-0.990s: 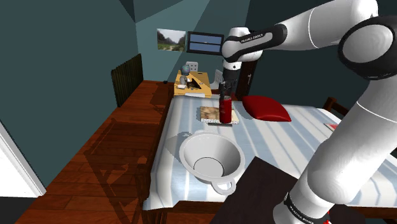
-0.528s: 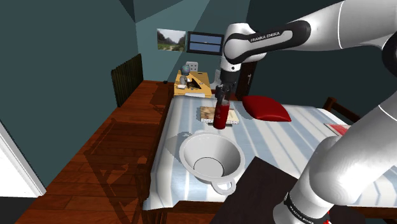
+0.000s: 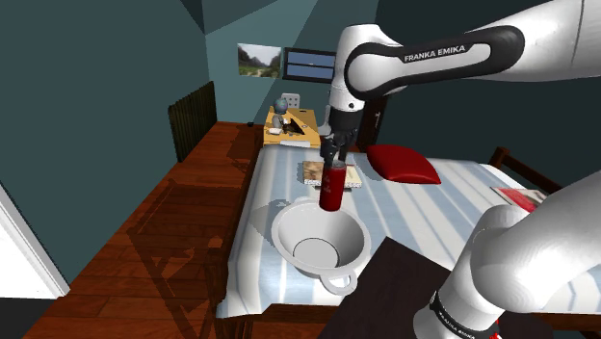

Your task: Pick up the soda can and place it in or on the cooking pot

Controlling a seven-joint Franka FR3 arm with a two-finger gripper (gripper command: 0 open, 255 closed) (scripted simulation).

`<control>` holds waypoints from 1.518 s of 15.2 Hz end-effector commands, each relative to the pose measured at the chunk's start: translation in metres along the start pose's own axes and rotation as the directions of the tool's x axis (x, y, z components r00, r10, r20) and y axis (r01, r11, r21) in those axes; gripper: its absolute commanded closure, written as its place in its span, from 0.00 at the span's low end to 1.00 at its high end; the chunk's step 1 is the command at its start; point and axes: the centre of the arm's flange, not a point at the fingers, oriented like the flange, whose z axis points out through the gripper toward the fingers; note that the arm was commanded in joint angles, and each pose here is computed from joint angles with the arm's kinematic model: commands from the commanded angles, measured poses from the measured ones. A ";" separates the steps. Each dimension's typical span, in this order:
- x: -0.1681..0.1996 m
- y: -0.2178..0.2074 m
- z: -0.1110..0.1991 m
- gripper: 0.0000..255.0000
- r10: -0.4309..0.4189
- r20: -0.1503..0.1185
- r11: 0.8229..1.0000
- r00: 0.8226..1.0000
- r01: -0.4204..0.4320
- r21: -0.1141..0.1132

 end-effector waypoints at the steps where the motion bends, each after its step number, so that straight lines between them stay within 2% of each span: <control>1: -0.005 -0.013 0.004 1.00 0.001 0.000 1.000 1.000 -0.001 0.000; 23: -0.005 -0.013 0.120 1.00 0.001 0.000 1.000 1.000 -0.001 0.000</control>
